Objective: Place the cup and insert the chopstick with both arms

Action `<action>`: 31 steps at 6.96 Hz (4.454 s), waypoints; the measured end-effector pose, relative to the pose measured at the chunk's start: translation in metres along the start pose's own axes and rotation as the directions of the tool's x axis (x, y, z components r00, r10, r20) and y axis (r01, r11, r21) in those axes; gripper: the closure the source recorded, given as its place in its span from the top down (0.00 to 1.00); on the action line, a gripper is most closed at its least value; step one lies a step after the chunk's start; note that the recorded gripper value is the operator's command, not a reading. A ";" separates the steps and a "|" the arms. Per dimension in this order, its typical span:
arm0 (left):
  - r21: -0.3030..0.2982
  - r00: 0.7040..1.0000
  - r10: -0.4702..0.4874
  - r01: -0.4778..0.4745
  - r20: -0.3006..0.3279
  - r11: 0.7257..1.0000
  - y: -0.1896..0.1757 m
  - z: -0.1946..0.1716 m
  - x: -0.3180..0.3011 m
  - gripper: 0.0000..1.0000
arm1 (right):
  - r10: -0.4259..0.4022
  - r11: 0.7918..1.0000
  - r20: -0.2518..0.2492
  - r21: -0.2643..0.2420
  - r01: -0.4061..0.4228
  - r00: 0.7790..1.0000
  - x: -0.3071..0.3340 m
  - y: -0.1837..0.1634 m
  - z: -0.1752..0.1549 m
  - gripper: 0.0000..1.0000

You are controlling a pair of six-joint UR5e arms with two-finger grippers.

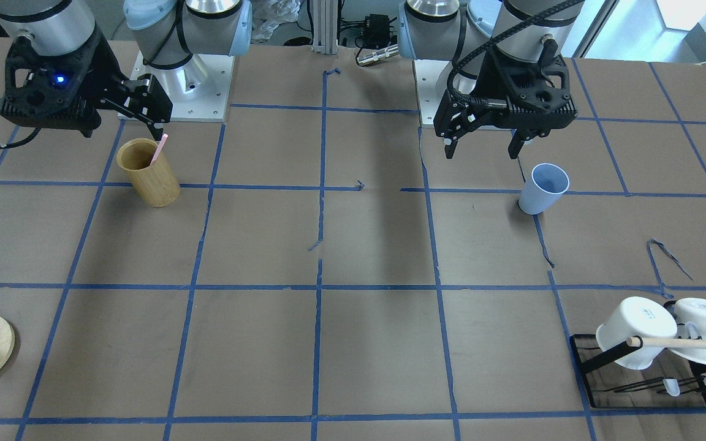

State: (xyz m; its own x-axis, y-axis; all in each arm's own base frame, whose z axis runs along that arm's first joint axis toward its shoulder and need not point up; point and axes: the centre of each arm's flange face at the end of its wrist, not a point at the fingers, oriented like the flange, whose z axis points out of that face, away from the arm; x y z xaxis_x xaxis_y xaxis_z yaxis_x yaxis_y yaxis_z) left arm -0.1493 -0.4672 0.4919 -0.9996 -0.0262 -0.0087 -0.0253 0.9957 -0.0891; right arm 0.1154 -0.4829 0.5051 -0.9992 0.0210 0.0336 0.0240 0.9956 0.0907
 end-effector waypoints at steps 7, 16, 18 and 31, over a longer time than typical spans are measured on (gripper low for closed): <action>-0.002 1.000 -0.001 0.001 0.001 1.000 0.004 0.000 -0.001 1.00 | 0.009 0.999 0.000 -0.032 -0.009 1.000 0.001 0.000 0.012 1.00; -0.002 1.000 -0.008 0.008 0.000 1.000 0.003 0.000 -0.004 1.00 | 0.005 0.999 0.000 -0.041 -0.005 1.000 0.002 0.002 0.017 1.00; -0.001 1.000 -0.007 0.007 0.001 1.000 0.003 0.000 -0.004 1.00 | 0.005 0.999 0.000 -0.041 -0.005 1.000 0.002 0.002 0.017 1.00; 0.000 1.000 -0.006 0.006 0.002 1.000 0.004 -0.001 -0.004 1.00 | 0.136 0.986 -0.002 -0.097 -0.136 0.991 0.027 -0.001 0.031 1.00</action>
State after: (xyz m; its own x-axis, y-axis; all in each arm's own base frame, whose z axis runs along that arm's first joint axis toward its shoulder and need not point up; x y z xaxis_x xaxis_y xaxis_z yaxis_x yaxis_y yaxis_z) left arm -0.1452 -0.4630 0.4927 -0.9994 -0.0326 -0.0104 -0.0316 0.9955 -0.0891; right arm 0.0879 -0.4809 0.4753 -0.9866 0.1563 0.0474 0.1624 0.9699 0.1813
